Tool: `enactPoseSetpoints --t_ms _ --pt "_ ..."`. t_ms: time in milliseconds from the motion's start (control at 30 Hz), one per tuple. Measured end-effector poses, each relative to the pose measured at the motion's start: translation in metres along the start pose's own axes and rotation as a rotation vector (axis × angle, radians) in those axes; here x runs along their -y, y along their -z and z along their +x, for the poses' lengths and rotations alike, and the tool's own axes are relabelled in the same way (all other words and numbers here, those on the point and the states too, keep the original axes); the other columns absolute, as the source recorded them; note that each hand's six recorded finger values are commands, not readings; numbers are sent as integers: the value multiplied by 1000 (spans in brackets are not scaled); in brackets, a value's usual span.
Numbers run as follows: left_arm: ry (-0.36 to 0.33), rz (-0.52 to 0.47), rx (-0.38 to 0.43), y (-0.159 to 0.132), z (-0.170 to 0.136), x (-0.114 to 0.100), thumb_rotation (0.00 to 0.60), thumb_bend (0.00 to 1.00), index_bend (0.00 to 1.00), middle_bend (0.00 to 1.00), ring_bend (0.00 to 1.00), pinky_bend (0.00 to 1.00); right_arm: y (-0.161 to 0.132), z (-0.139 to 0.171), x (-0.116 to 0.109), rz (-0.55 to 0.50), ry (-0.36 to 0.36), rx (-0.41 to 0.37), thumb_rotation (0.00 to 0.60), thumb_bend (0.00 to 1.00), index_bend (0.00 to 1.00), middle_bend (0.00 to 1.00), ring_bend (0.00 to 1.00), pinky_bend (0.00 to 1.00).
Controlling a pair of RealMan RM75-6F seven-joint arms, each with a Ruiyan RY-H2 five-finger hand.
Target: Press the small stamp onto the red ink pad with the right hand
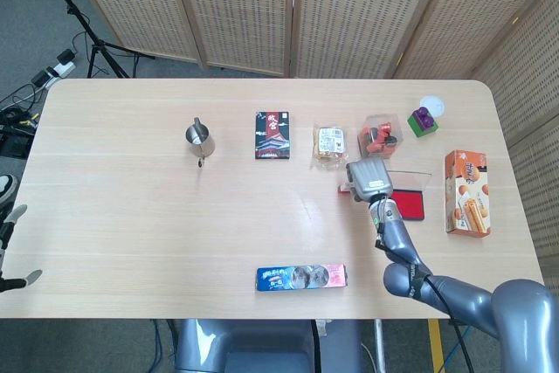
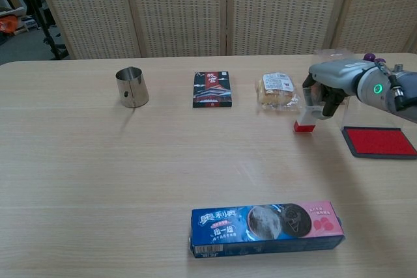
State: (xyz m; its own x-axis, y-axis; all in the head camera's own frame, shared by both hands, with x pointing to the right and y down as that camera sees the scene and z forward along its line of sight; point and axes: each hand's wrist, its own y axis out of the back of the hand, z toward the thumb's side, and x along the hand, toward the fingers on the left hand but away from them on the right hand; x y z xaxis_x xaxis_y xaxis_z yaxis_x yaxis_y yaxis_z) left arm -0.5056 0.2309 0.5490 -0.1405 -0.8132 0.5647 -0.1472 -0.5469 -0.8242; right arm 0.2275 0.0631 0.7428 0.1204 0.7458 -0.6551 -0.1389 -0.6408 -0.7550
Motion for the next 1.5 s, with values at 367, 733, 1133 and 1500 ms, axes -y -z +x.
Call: enactPoseSetpoints --t_ms 367,733,1133,1500 --pt "2 6 27 -5 -5 2 600 130 0 0 0 0 8 36 -47 -44 37 -52 600 466 571 996 1000 1000" --pt "5 15 48 -9 -8 4 600 130 0 0 0 0 70 70 -35 -2 -29 34 600 466 571 1000 1000 1000" --pt "14 23 45 -11 -7 8 600 130 0 0 0 0 93 61 3 26 -68 69 600 486 571 1000 1000 1000" --pt "16 22 41 -11 -6 8 600 131 0 0 0 0 95 54 14 21 -89 85 600 492 571 1000 1000 1000"
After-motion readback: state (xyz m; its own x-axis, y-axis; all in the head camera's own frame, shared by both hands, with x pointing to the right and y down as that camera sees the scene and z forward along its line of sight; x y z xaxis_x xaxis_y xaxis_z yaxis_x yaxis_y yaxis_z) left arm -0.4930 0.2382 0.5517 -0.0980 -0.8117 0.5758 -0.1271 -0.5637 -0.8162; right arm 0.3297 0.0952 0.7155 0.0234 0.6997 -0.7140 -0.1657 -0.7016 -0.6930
